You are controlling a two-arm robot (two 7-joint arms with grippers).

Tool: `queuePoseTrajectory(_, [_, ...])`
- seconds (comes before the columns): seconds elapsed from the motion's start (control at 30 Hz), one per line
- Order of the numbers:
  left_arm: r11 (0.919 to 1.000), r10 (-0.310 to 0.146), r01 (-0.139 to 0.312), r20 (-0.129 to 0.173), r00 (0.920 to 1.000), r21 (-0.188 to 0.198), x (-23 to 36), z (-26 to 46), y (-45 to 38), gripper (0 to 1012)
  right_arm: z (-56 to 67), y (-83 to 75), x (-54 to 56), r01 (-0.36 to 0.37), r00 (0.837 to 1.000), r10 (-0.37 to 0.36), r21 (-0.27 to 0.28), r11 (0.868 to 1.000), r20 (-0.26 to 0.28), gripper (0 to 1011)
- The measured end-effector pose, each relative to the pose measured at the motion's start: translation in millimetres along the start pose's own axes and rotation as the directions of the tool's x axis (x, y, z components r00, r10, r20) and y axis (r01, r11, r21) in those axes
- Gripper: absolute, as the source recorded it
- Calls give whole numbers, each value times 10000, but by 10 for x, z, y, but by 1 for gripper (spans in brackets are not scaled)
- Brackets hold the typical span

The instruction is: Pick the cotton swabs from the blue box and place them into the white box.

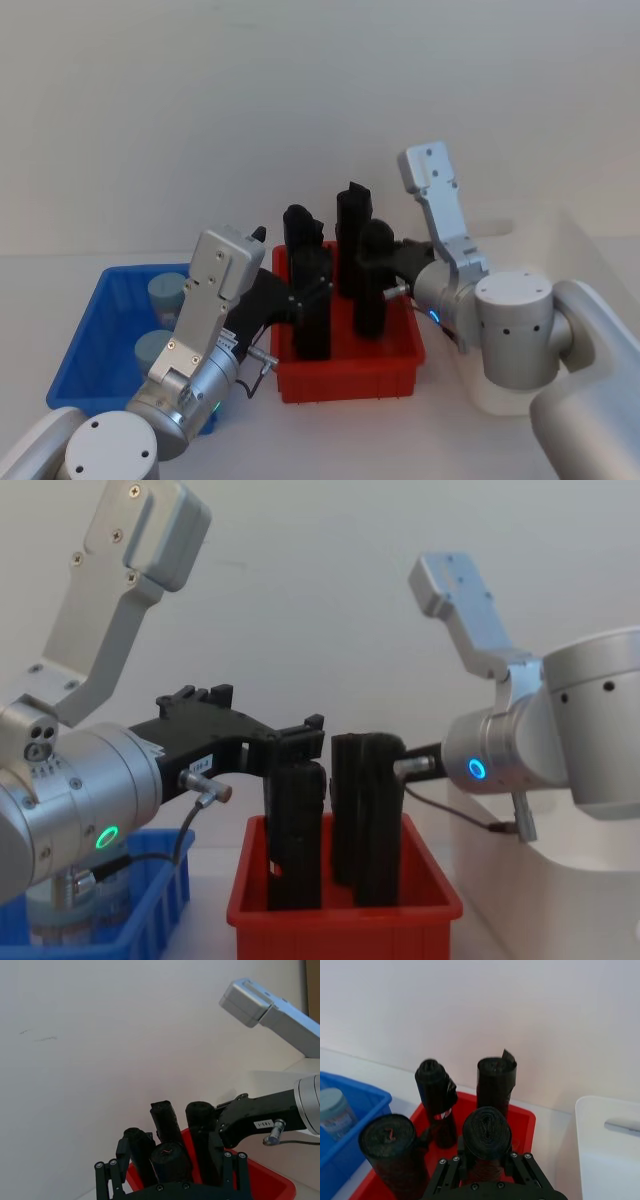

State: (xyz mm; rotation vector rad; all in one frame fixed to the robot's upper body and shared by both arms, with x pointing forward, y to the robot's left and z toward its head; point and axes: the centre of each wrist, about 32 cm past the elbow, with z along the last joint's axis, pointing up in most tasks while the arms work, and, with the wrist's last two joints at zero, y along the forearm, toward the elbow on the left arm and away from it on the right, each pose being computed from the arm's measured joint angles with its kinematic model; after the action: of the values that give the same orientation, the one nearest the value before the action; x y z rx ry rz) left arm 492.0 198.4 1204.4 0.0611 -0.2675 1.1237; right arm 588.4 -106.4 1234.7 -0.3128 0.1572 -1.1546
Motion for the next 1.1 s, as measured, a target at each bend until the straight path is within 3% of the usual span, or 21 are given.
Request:
queuePoseTrajectory(0.27, [10000,0,0,0,10000,0,0,0,0,1003,161,-115,33,37,9988,6,911,9958,-480,353])
queuePoseTrajectory(0.47, [10000,0,0,0,10000,0,0,0,0,1003,346,-253,92,204,9961,-41,1858,9824,-877,353])
queuePoseTrajectory(0.77, [10000,-1,1,0,10000,0,0,0,0,1003,582,-503,264,1035,9894,-648,3182,9423,-1298,353])
queuePoseTrajectory(0.93, [10000,0,0,0,10000,0,0,0,0,1003,623,-593,346,1491,9844,-1049,3519,9241,-1414,353])
queuePoseTrajectory(1.1, [10000,-1,1,0,10000,0,0,0,0,1003,627,-710,477,2262,9714,-1782,3819,8961,-1572,353])
